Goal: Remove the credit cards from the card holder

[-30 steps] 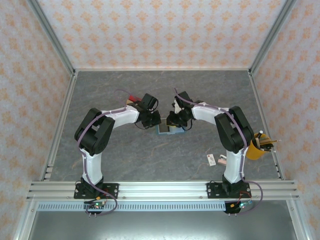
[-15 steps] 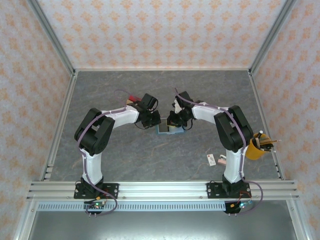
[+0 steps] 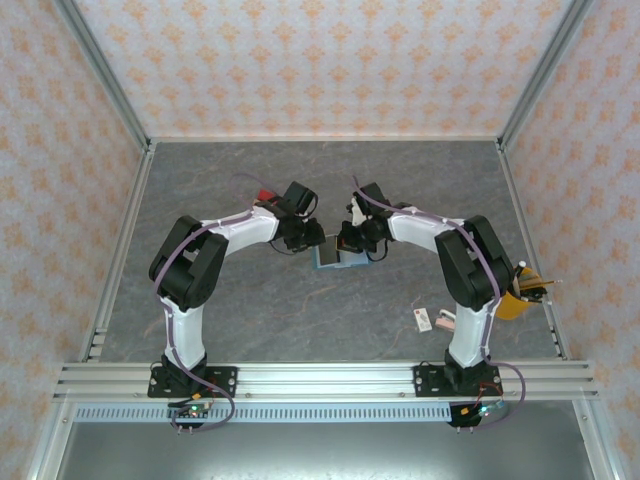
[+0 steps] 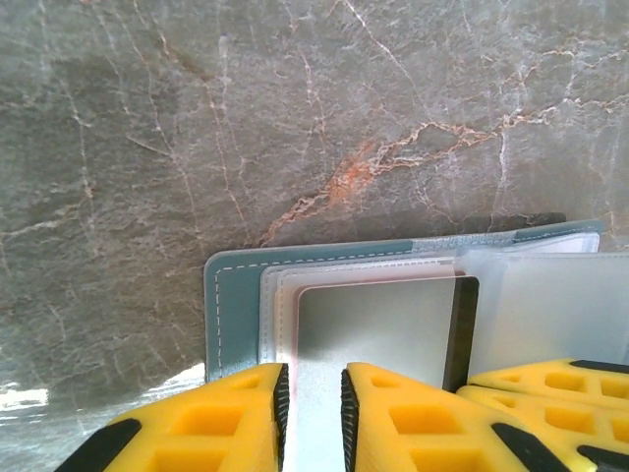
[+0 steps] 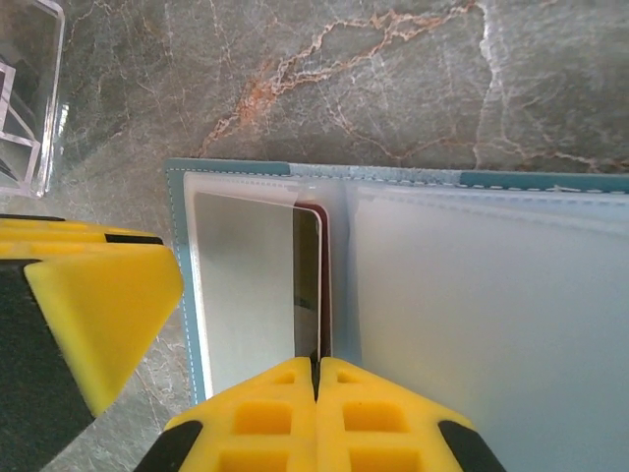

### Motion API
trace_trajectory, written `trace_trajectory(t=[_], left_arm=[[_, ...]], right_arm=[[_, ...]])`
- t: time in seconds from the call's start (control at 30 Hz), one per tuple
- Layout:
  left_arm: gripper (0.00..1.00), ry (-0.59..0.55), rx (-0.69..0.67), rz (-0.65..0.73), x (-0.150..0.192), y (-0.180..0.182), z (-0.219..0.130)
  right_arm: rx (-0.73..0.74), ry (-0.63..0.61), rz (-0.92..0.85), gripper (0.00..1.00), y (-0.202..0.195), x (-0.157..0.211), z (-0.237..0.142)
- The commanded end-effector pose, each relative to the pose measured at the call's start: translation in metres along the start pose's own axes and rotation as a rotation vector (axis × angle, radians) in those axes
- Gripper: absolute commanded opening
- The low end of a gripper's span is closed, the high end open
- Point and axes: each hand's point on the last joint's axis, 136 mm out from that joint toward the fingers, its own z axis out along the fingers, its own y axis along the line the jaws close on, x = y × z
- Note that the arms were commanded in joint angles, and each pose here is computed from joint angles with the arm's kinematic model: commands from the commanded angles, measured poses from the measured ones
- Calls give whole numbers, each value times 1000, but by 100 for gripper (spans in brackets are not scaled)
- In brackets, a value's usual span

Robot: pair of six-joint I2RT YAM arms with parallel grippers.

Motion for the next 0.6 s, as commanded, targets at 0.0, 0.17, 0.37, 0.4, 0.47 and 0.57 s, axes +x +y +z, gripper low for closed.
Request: trace_trajectory(t=[0.0, 0.17, 0.37, 0.4, 0.47, 0.57], left_arm=[[23, 0, 12, 20, 0, -5, -14], [18, 41, 29, -2, 9, 0, 0], [13, 67, 28, -9, 14, 3, 9], [13, 71, 29, -9, 14, 3, 10], [11, 84, 22, -11, 16, 5, 13], [8, 98, -6, -12, 19, 12, 17]], right_arm=[[27, -28, -13, 0, -2, -1, -7], [66, -36, -9, 0, -9, -2, -8], [88, -42, -6, 0, -12, -3, -8], [88, -41, -7, 0, -12, -3, -8], [88, -36, -7, 0, -12, -3, -8], [91, -36, -8, 0, -12, -3, -8]])
